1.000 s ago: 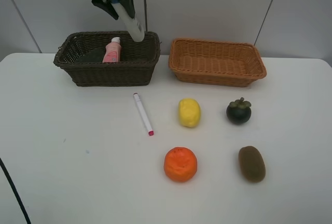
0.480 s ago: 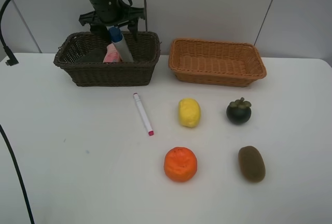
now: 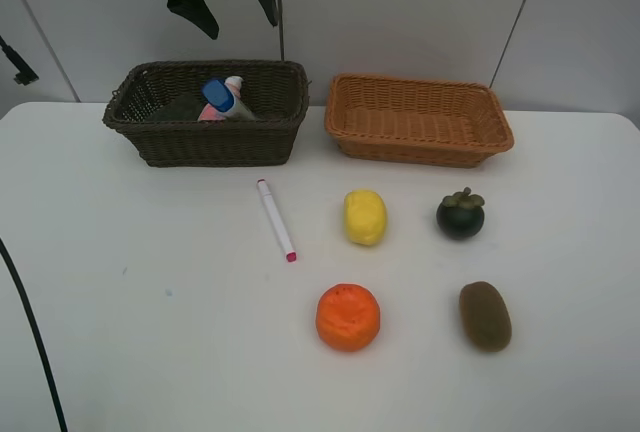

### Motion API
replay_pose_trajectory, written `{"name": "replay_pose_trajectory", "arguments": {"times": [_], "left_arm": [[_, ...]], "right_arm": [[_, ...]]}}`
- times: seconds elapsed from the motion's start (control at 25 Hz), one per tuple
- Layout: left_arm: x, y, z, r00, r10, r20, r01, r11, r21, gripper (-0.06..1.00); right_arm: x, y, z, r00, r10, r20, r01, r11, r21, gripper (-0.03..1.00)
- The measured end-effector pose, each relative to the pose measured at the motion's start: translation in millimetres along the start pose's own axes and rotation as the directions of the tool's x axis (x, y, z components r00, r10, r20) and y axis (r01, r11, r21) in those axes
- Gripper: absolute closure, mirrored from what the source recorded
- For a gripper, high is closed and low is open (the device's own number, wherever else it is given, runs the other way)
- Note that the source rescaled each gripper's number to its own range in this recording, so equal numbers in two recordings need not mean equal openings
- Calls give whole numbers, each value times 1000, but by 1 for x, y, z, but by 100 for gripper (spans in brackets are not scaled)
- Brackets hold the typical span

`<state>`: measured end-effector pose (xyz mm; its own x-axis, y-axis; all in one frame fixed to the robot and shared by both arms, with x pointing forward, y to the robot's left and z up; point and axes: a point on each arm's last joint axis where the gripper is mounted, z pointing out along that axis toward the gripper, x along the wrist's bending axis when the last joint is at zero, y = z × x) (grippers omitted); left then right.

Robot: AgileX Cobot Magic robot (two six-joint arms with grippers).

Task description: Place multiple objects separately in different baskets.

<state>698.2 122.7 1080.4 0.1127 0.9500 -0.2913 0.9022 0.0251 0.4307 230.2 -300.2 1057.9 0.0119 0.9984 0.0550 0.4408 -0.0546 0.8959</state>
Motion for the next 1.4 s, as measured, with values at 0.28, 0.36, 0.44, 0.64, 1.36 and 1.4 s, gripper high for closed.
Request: {"name": "replay_pose_trajectory", "arguments": {"times": [0.28, 0.36, 0.44, 0.64, 1.36, 1.4], "left_arm": [[-42, -19, -70, 990, 49, 130, -42, 997, -57, -6], [-59, -36, -76, 986, 76, 151, -73, 997, -25, -6], [-74, -59, -70, 984, 84, 156, -92, 995, 43, -6], [-79, -118, -24, 998, 56, 42, -65, 962, 264, -6], [-37, -179, 145, 979, -4, -205, 104, 870, 481, -6], [-35, -181, 149, 978, -3, -211, 108, 866, 488, -6]], "right_arm": [[0, 0, 0, 1000, 0, 0, 0, 1000, 0, -3], [0, 0, 0, 1000, 0, 0, 0, 1000, 0, -3], [0, 0, 0, 1000, 0, 0, 0, 1000, 0, -3], [0, 0, 0, 1000, 0, 0, 0, 1000, 0, -3], [0, 0, 0, 1000, 0, 0, 0, 1000, 0, -3], [0, 0, 0, 1000, 0, 0, 0, 1000, 0, -3]]}}
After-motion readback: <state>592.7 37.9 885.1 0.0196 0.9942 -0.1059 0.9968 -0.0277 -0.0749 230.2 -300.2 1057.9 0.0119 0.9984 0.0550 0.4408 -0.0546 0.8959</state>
